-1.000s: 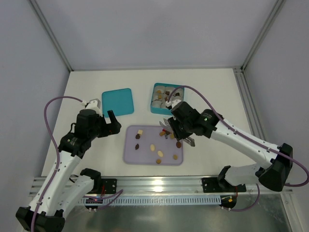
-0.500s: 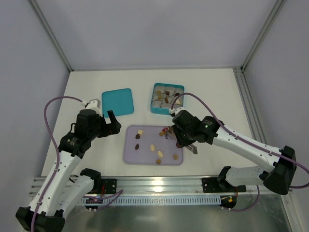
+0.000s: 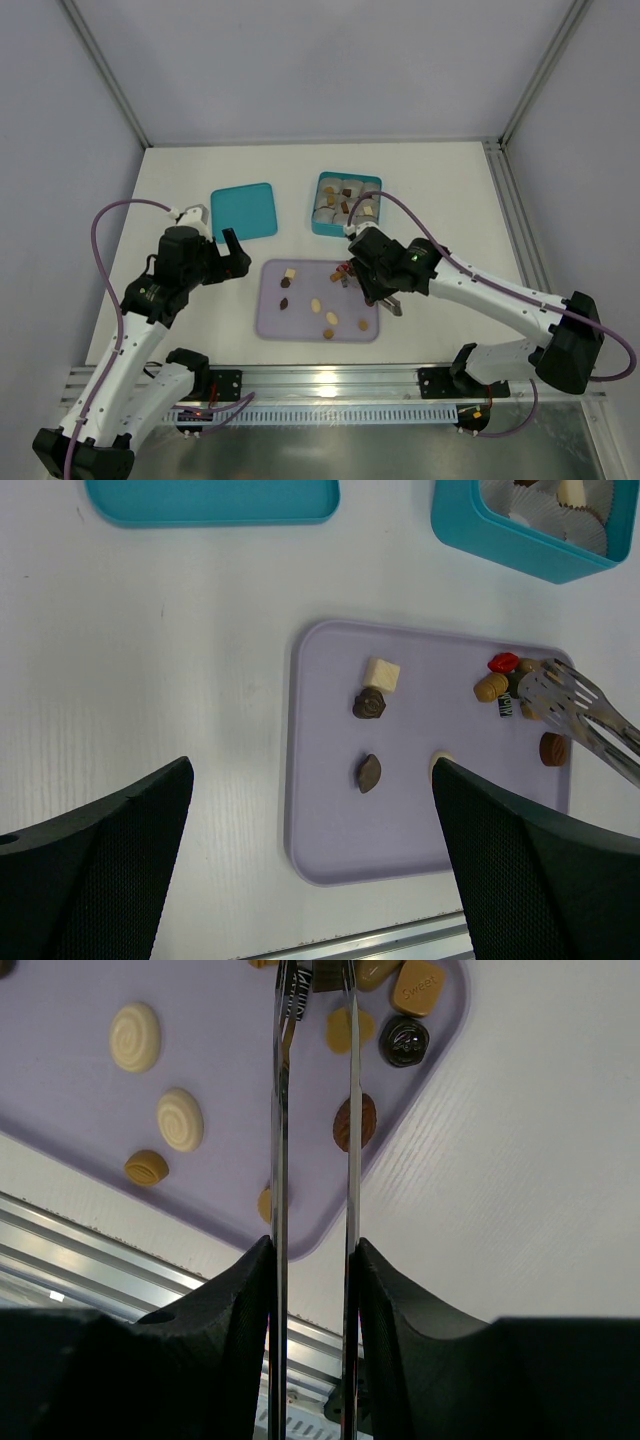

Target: Pack the chocolate

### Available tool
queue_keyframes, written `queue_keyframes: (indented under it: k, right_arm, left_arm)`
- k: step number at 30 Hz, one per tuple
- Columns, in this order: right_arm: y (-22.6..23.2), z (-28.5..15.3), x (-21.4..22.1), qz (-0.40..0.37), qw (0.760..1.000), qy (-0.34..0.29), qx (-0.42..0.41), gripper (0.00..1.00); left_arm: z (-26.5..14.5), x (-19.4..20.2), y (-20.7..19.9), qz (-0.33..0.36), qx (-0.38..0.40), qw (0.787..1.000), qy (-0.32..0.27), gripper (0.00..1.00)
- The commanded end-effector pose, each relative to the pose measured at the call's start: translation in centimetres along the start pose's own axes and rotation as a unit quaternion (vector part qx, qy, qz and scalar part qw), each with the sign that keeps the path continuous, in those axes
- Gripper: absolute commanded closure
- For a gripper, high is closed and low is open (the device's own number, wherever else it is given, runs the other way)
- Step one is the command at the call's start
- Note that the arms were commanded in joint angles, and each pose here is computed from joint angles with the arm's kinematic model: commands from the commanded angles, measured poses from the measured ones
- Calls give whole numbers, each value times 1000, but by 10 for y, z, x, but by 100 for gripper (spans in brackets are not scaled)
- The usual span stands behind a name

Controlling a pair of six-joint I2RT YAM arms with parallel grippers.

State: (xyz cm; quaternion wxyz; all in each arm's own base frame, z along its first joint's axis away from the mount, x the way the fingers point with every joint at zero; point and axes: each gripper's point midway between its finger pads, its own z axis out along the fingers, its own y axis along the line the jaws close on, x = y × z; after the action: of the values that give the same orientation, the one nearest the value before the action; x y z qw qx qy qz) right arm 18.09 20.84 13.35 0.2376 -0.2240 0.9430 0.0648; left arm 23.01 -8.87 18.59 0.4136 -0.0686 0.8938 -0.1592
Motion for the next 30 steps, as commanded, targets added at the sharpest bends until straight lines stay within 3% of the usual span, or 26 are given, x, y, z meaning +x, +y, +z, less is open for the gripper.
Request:
queue_keyframes:
  k: [1,26,30]
  right_arm:
    - [0,2,-12,2,1000,-22,7,60]
    - [-1,18,-6,6,1000,-7,-2,61]
    - [-2,18,-8,10,1000,-8,-5,66]
  left_arm:
    - [-1,-5,-1,-2,0,1000,-9,0]
    - [-1,-5,-1,-2,0,1000,-10,0]
    - [-2,-5,-1,-1,0,1000,-10,0]
